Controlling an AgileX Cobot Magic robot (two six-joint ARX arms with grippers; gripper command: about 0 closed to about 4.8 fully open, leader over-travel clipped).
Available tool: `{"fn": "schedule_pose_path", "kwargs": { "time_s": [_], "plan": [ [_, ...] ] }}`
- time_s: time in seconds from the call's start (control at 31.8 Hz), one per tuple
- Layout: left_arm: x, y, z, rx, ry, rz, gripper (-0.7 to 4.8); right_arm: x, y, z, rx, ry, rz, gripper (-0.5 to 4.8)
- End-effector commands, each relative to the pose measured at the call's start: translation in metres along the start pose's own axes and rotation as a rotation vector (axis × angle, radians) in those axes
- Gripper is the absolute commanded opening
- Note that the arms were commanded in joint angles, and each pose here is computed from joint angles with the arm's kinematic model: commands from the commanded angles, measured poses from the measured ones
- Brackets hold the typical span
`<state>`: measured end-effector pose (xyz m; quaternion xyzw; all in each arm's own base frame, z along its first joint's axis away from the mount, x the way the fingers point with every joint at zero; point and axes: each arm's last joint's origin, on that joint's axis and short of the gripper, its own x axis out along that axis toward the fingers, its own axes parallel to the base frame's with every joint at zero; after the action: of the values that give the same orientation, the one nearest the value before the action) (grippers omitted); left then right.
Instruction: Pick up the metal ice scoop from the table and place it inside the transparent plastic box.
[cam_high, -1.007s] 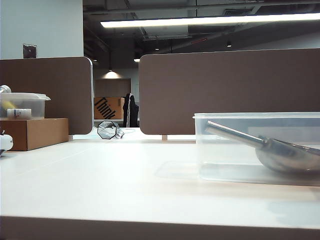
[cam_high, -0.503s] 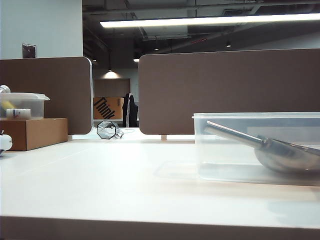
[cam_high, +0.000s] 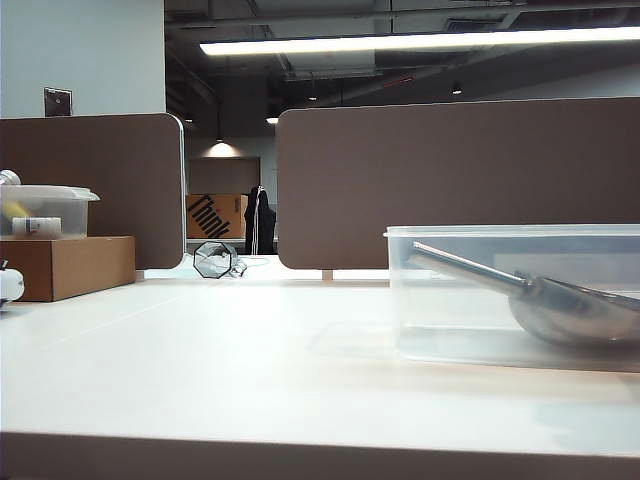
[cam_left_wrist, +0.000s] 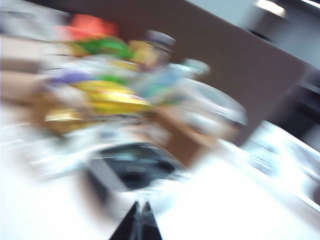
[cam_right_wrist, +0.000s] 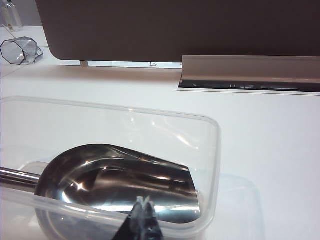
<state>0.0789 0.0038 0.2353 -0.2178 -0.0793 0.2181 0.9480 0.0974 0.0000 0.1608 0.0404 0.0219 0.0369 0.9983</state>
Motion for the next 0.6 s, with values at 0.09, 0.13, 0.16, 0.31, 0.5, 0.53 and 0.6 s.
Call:
{"fn": "schedule_pose_path", "kwargs": {
  "time_s": [0.09,0.13,0.16,0.31,0.5,0.53,0.6],
  "plan": [
    [-0.001,-0.008,-0.005,0.118,-0.035,-0.338,-0.04,0.000,0.000,0.002,-0.001,-0.017,0.002,-0.01],
    [0.000,-0.007,-0.008,0.137,-0.032,-0.348,-0.04,0.000,0.000,0.002,-0.001,-0.017,0.002,-0.01],
    [0.001,-0.007,-0.011,0.138,-0.031,-0.349,-0.04,0.000,0.000,0.002,-0.001,-0.017,0.001,-0.01],
    [0.003,0.002,-0.034,0.154,-0.008,-0.352,-0.04,0.000,0.000,0.002,-0.001,-0.017,0.002,-0.01],
    [0.004,0.005,-0.059,0.260,0.077,-0.512,-0.04,0.000,0.000,0.002,-0.001,-0.017,0.002,-0.01],
    [0.004,0.005,-0.062,0.298,0.084,-0.544,-0.04,0.000,0.000,0.002,-0.001,-0.017,0.002,-0.01],
    [0.003,0.005,-0.065,0.381,0.101,-0.613,-0.04,0.000,0.000,0.002,-0.001,-0.017,0.002,-0.01]
  ]
}}
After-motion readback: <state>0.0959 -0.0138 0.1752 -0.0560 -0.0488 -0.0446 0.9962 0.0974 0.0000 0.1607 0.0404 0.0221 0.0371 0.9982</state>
